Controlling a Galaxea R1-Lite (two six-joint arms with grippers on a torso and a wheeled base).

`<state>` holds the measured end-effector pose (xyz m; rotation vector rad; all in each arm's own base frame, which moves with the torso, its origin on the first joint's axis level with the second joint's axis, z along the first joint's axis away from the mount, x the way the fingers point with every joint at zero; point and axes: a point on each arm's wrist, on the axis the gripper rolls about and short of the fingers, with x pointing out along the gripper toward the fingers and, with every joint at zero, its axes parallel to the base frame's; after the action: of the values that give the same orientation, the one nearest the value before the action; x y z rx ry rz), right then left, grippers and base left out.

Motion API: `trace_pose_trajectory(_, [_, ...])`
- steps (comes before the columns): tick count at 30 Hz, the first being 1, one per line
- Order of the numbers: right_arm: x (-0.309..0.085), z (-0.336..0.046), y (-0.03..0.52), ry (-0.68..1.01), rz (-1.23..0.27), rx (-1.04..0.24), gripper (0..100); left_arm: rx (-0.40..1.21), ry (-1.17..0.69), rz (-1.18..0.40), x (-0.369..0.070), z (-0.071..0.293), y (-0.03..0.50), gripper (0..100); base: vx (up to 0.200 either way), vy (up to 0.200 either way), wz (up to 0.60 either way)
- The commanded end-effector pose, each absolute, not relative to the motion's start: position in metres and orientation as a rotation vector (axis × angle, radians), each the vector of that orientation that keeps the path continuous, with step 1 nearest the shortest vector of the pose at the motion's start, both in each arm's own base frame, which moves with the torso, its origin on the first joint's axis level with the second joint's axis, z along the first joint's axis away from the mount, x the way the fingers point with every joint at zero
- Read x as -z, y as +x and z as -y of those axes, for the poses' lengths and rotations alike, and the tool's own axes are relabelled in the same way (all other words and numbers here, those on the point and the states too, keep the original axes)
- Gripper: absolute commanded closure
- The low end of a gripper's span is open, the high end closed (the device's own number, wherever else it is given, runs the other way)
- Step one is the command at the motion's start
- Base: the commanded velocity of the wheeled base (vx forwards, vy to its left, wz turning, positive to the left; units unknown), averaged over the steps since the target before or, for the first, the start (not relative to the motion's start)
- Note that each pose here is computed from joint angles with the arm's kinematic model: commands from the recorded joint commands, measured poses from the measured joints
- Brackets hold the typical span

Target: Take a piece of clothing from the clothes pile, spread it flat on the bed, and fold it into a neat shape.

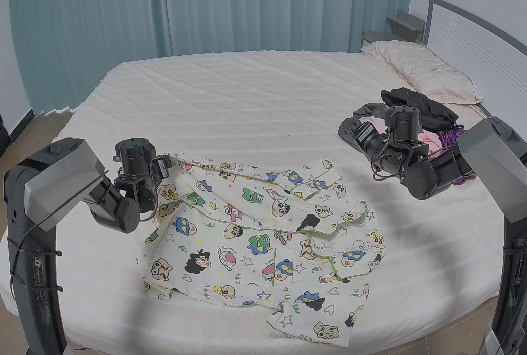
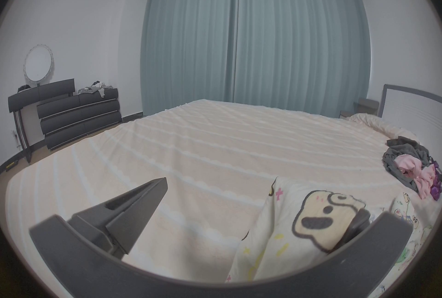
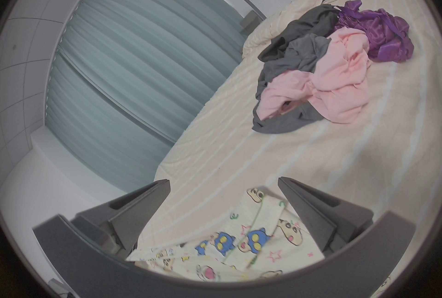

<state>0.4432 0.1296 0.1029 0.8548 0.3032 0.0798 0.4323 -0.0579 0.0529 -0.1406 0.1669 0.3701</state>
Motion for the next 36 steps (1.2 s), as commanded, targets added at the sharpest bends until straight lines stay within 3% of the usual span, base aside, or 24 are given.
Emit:
trace_pose_trajectory(1, [-0.099, -0.118, 0.423, 0.847, -0.385, -0.089, 0, -0.39, -0.167, -0.112, -0.094, 0.048, 0.451, 0, 0.0, 0.0, 0.0])
trace_pose_trajectory(10, [-0.083, -0.097, 0.395, 0.797, -0.504, -0.101, 0, -0.291, -0.176, -0.19, -0.105, 0.048, 0.452, 0, 0.0, 0.0, 0.0])
trace_pose_trajectory(15, [-0.075, -0.09, 0.384, 0.762, -0.546, -0.097, 0, -0.23, -0.282, -0.246, -0.121, 0.053, 0.449, 0, 0.0, 0.0, 0.0])
trace_pose_trajectory(19, [-0.066, -0.083, 0.374, 0.743, -0.584, -0.106, 0, -0.033, -0.334, -0.472, -0.138, 0.048, 0.422, 0, 0.0, 0.0, 0.0])
trace_pose_trajectory(25, [-0.059, -0.078, 0.368, 0.737, -0.587, -0.107, 0, 0.08, -0.472, -0.676, -0.157, 0.043, 0.405, 0, 0.0, 0.0, 0.0])
trace_pose_trajectory(33, [-0.051, -0.076, 0.359, 0.716, -0.629, -0.123, 0, -0.011, -0.751, -0.497, -0.184, 0.022, 0.431, 0, 0.0, 0.0, 0.0])
trace_pose_trajectory(36, [-0.046, -0.076, 0.354, 0.689, -0.653, -0.135, 0, 0.035, -0.796, -0.6, -0.187, 0.019, 0.428, 0, 0.0, 0.0, 0.0])
